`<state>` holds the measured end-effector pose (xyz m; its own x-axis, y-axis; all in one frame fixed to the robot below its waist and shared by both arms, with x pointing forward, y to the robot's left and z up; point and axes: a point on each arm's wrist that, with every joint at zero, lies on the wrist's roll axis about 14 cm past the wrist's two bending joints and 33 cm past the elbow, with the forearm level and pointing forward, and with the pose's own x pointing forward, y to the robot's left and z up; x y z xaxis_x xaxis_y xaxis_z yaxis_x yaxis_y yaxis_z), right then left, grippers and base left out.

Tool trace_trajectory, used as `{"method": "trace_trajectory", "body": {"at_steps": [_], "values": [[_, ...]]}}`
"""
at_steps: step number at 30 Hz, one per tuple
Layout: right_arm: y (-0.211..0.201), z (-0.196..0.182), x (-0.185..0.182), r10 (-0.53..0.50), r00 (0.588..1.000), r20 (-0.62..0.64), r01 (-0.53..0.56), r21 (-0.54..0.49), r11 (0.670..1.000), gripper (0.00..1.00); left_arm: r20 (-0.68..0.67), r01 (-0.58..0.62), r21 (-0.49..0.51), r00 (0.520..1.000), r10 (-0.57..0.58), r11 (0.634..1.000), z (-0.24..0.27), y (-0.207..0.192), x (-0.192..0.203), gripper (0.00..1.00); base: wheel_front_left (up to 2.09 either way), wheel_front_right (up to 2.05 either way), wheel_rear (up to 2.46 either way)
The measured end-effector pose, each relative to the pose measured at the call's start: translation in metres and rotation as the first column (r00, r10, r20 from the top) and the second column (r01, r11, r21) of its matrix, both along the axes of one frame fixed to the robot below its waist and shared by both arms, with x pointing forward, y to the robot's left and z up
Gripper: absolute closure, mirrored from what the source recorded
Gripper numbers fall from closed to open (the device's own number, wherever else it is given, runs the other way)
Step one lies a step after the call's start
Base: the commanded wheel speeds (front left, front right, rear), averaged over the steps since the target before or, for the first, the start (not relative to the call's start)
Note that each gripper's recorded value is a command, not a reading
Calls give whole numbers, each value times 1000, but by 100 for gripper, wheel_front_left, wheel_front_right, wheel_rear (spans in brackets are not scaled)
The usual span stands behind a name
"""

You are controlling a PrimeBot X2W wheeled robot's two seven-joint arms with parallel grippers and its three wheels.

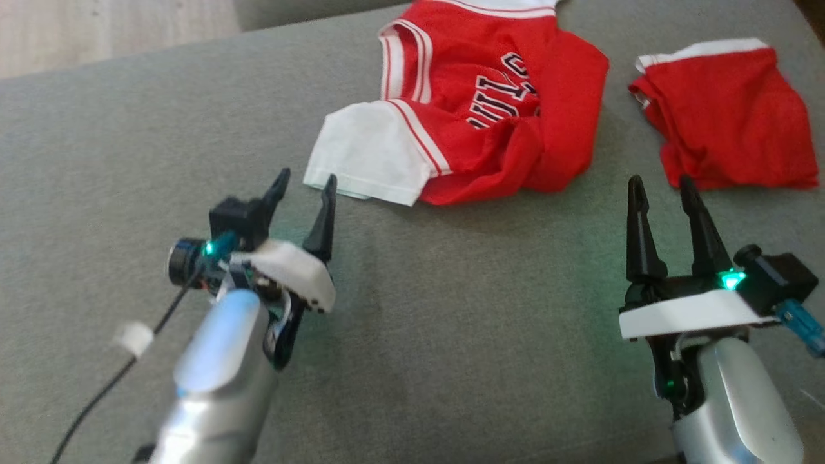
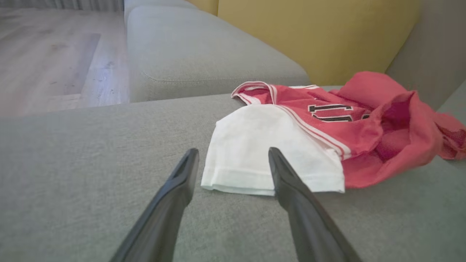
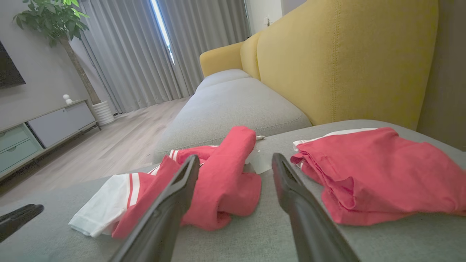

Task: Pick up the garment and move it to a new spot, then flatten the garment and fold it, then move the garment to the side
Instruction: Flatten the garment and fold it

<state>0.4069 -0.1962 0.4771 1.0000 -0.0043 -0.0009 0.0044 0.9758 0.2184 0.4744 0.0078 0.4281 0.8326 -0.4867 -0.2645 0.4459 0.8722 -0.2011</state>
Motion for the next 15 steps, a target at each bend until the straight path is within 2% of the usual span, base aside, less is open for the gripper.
{"method": "trace_trajectory", "body": {"at_steps": [5,11,15], "values": [[-10,-6,1,-27,999,-19,27,-3,1000,0,-106,28,79,994,-20,996,-27,-12,17,0,0,0,0],[-17,-14,-2,-49,998,-41,49,-5,999,0,-166,28,144,986,-3,989,-49,-13,27,0,0,0,0],[-21,-16,-3,-59,997,-50,59,-10,998,0,-198,50,156,980,-19,986,-57,-17,30,0,0,0,0]]}}
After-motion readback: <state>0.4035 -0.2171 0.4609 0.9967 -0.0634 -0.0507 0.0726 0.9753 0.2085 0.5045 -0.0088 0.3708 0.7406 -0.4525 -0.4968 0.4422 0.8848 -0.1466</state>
